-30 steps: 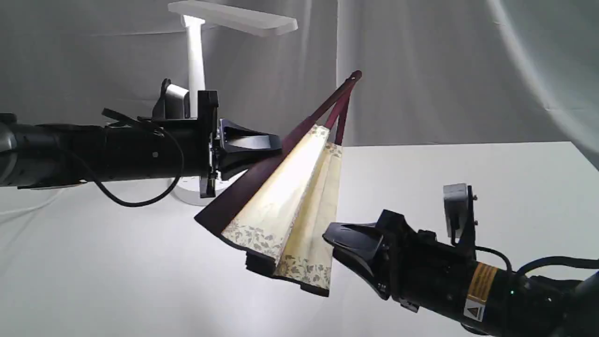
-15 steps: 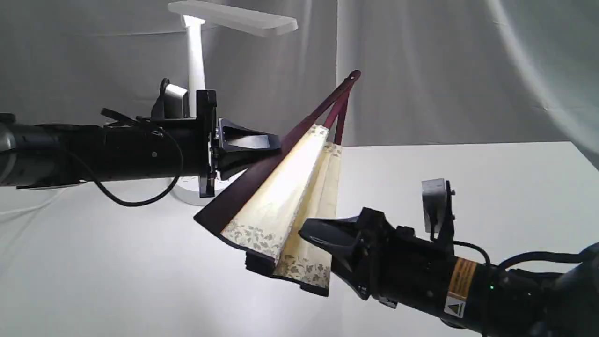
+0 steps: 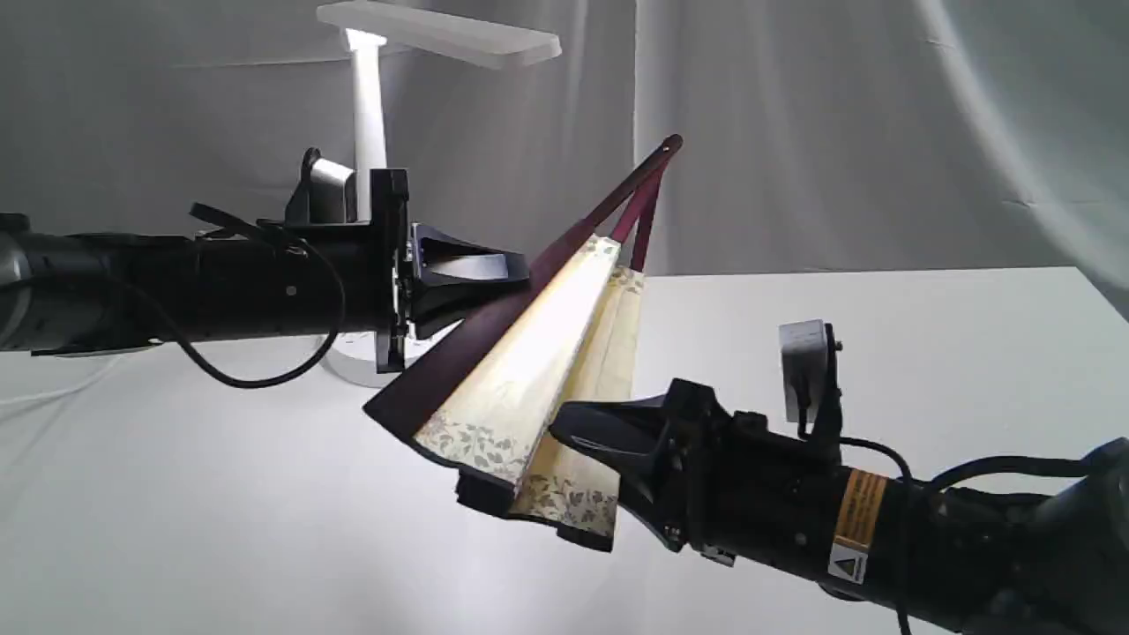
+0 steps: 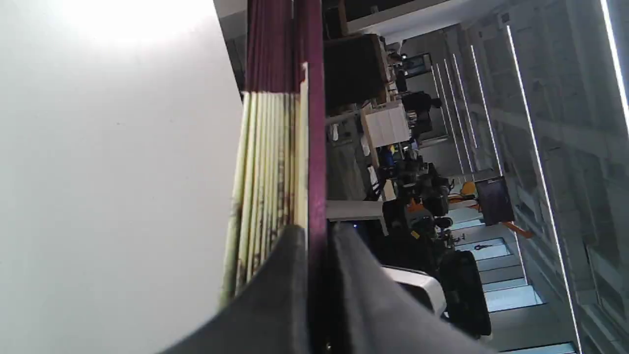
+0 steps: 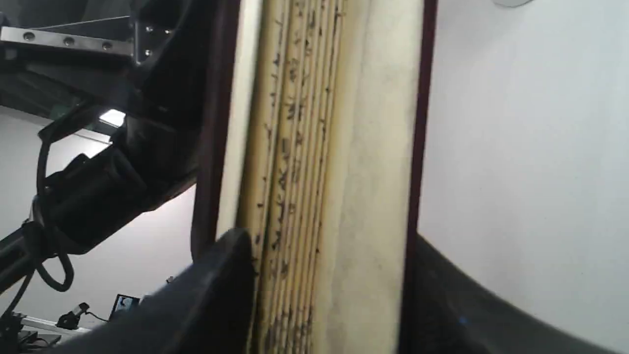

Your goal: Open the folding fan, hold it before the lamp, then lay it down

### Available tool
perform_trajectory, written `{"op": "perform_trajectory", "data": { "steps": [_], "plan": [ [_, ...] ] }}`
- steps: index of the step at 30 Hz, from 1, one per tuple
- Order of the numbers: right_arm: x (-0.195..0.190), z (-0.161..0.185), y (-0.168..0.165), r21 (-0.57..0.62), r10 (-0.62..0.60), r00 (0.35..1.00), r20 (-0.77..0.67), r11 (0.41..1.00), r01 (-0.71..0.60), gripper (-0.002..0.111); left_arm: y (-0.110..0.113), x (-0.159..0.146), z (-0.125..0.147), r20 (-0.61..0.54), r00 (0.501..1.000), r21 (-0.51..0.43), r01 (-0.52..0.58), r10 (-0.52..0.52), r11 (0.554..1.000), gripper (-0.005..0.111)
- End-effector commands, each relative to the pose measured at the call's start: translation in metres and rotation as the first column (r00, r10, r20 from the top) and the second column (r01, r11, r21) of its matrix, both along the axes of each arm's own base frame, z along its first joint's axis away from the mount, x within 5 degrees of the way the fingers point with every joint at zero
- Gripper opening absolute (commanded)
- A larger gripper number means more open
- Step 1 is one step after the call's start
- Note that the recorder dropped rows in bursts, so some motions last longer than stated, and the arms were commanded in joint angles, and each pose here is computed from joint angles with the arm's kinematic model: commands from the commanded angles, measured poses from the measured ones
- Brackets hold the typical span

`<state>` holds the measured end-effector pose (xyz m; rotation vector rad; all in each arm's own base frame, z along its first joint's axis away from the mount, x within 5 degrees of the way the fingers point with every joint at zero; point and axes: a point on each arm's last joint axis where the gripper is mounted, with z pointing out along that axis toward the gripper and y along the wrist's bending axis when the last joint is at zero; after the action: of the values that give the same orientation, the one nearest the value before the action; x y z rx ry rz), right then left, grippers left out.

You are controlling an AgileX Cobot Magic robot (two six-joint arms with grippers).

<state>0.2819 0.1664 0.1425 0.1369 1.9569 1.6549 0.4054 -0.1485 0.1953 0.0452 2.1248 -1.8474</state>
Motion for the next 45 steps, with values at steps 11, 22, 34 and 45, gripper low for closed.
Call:
{"op": "perform_trajectory", "data": {
  "steps": [11, 22, 34, 45],
  "plan": [
    [-0.001, 0.001, 0.001, -0.005, 0.025, 0.999, 0.031, 1.0, -0.024, 0.007, 0.011, 0.004, 0.009, 0.012, 1.0, -0.028, -0.028, 0.029, 0.999, 0.001],
    [0.0, 0.001, 0.001, -0.026, 0.026, 0.997, 0.07, 0.999, -0.024, 0.0, 0.011, -0.002, 0.002, 0.007, 0.999, 0.055, 0.036, -0.037, 0.998, 0.031],
    [0.003, 0.002, -0.001, -0.009, -0.017, 0.998, 0.064, 1.0, 0.018, 0.0, 0.012, -0.01, -0.008, -0.037, 0.993, 0.163, 0.119, -0.115, 0.979, 0.032],
    [0.006, 0.003, -0.002, 0.006, -0.057, 0.997, 0.058, 0.998, 0.057, 0.0, 0.014, -0.016, -0.016, -0.044, 0.983, 0.253, 0.185, -0.18, 0.95, 0.032]
  ]
}}
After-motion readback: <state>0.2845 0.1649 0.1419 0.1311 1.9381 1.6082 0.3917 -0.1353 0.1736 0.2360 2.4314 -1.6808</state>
